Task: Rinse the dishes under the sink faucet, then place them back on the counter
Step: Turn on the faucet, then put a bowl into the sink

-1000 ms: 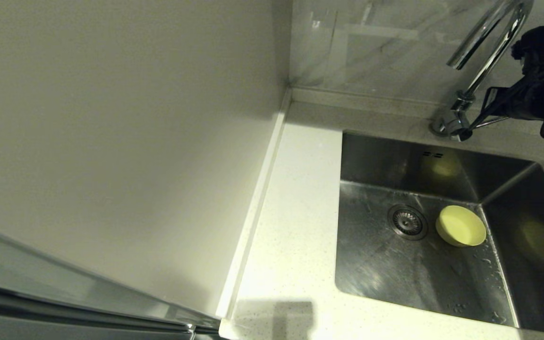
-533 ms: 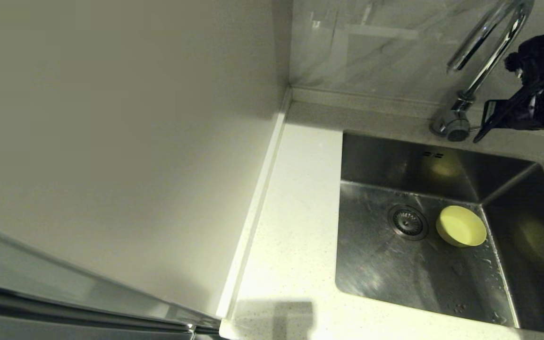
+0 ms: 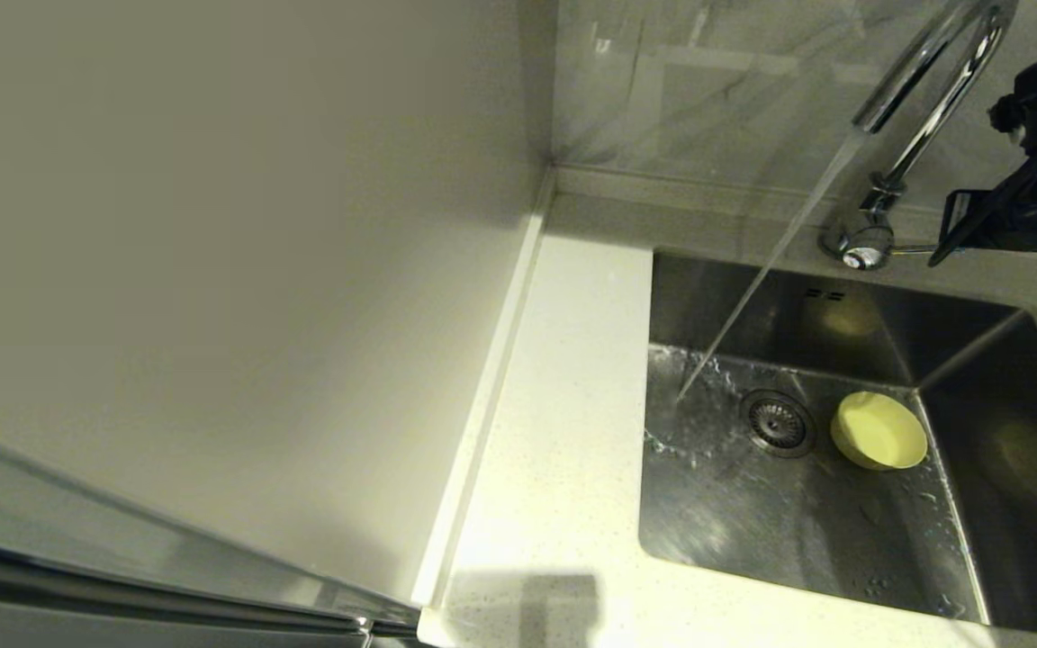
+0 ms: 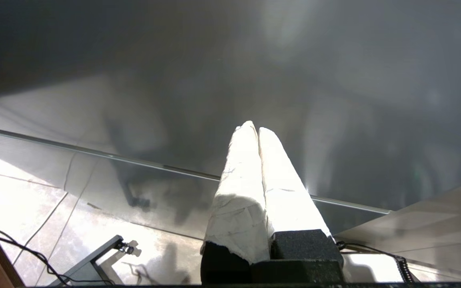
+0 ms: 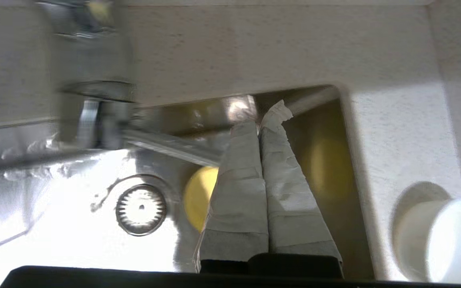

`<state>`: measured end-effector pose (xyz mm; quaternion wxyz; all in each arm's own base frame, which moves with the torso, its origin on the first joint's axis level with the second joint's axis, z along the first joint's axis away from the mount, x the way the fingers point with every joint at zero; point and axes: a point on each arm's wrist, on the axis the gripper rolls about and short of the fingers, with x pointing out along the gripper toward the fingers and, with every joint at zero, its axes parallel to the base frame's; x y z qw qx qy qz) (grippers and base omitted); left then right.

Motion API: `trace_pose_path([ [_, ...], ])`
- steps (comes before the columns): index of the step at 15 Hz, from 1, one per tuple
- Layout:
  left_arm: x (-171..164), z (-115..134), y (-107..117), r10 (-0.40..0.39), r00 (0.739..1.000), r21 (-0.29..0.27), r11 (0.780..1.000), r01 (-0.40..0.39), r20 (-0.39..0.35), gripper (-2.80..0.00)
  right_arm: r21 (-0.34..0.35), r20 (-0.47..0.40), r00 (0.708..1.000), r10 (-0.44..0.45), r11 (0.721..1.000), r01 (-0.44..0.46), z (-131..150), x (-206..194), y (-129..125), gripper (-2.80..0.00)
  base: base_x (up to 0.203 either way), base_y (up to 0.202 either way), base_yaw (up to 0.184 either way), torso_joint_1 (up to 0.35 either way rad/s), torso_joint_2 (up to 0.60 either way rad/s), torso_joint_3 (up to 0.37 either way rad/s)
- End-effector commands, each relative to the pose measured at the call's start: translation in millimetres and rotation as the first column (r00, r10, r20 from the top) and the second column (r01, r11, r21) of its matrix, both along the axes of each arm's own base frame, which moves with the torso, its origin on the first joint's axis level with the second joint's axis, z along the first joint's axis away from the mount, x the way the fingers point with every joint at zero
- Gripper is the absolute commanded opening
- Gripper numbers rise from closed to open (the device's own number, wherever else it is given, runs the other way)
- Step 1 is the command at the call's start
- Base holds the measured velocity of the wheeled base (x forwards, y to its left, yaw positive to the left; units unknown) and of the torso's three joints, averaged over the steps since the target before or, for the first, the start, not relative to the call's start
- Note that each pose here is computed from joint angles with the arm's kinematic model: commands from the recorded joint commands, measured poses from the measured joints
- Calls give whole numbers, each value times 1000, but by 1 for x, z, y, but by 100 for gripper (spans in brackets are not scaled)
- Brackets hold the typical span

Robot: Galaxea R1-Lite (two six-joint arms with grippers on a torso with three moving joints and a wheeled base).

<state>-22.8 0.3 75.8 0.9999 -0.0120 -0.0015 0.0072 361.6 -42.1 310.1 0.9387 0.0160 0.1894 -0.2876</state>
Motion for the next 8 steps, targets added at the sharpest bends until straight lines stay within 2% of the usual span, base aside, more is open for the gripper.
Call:
trace_pose_path([
  [1,0,0,0,0,1000,-1,1000,0,3,-280,0,6,1000,-4,1000,4,2,-2,-1,-280,0,0,0,0,0,0],
  [4,0,0,0,0,1000,-1,1000,0,3,-280,1,9,1000,-3,1000,3,4,-7,0,-280,0,0,0,0,0,0],
  [8,0,0,0,1,1000,-1,1000,-1,3,-280,2,-39,999,38,999,-38,0,-25,6,-280,0,0,0,0,0,0],
])
